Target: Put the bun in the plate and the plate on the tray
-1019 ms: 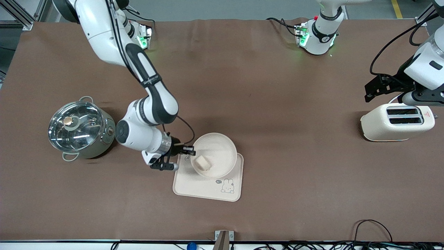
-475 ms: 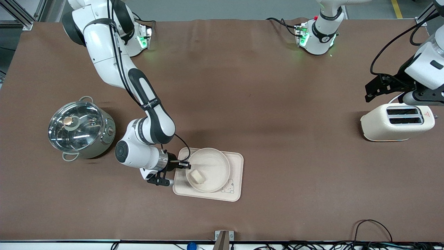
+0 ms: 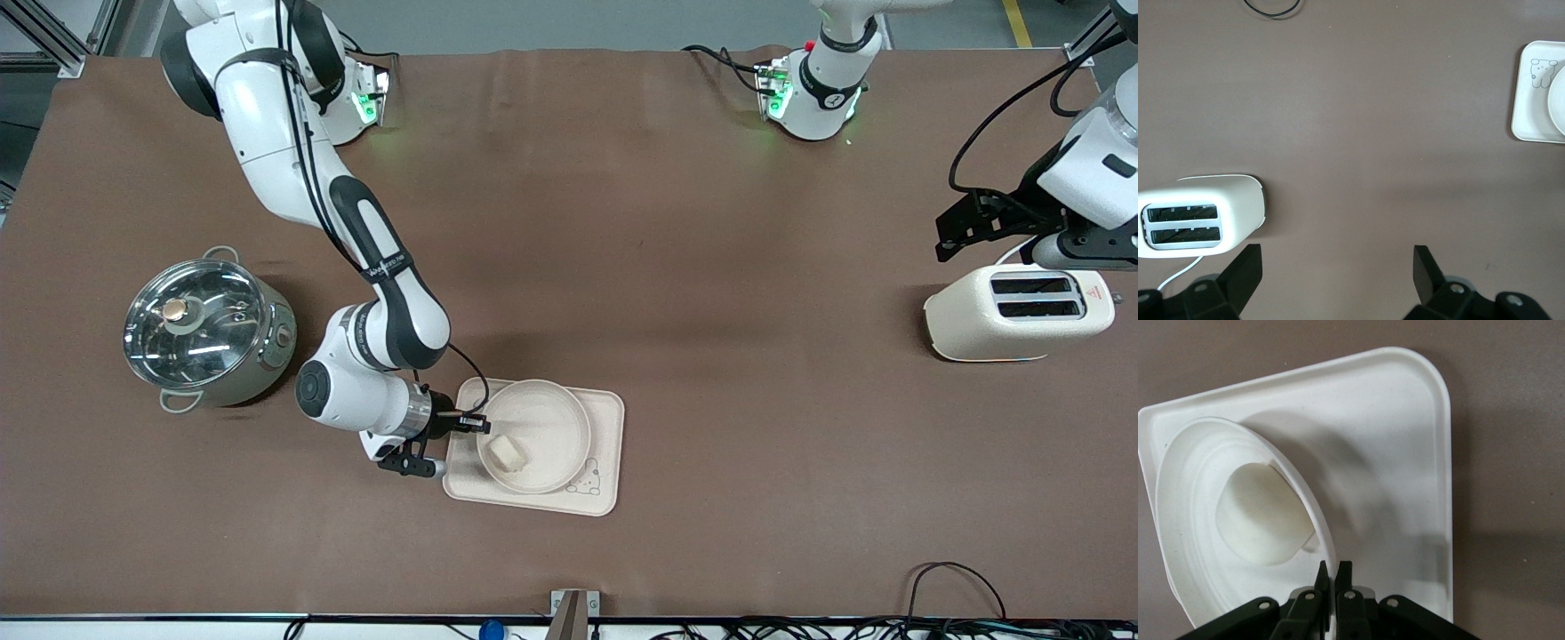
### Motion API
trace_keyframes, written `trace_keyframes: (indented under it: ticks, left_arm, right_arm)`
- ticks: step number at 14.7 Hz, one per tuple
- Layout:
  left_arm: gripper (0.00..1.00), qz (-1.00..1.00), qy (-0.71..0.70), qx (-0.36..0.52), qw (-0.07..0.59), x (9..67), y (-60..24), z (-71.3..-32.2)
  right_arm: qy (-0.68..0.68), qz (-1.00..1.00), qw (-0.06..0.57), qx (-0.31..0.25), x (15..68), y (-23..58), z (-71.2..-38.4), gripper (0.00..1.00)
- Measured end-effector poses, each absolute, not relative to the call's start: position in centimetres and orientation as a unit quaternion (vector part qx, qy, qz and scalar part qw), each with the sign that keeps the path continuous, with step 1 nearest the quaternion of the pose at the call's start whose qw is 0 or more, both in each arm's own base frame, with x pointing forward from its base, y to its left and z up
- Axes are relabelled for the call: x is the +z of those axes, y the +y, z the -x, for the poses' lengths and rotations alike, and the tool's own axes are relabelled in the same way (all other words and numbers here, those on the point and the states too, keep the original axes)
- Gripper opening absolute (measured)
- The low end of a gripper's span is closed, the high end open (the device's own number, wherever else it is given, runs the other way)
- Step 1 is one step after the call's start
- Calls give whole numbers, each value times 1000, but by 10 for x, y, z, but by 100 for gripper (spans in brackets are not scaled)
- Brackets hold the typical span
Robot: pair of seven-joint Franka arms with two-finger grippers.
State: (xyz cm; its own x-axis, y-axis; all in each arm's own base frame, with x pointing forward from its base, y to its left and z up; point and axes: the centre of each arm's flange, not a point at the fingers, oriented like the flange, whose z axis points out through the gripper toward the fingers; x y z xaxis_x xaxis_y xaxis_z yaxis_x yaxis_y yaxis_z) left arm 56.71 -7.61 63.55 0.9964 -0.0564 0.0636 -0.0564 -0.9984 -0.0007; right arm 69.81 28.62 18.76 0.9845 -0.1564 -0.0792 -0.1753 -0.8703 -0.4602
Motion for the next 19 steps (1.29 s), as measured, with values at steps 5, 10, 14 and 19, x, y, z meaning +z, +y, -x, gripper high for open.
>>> trace_keyframes:
  ticks: [5,10,14,19]
  left_arm:
    - [100,-999,-28,32,1,636,-76,-567]
    - [100,-999,-28,32,1,636,-76,-567]
    - [100,-999,-28,32,4,636,-77,-567]
    - [100,-999,-29,32,7,636,-78,-567]
  right_arm:
    - [89,967,239,20,185,286,-698,7]
    - [96,965,243,6,196,278,-707,51]
    - [92,963,251,12,222,272,-711,91]
    - [36,979,181,87,307,226,-700,100]
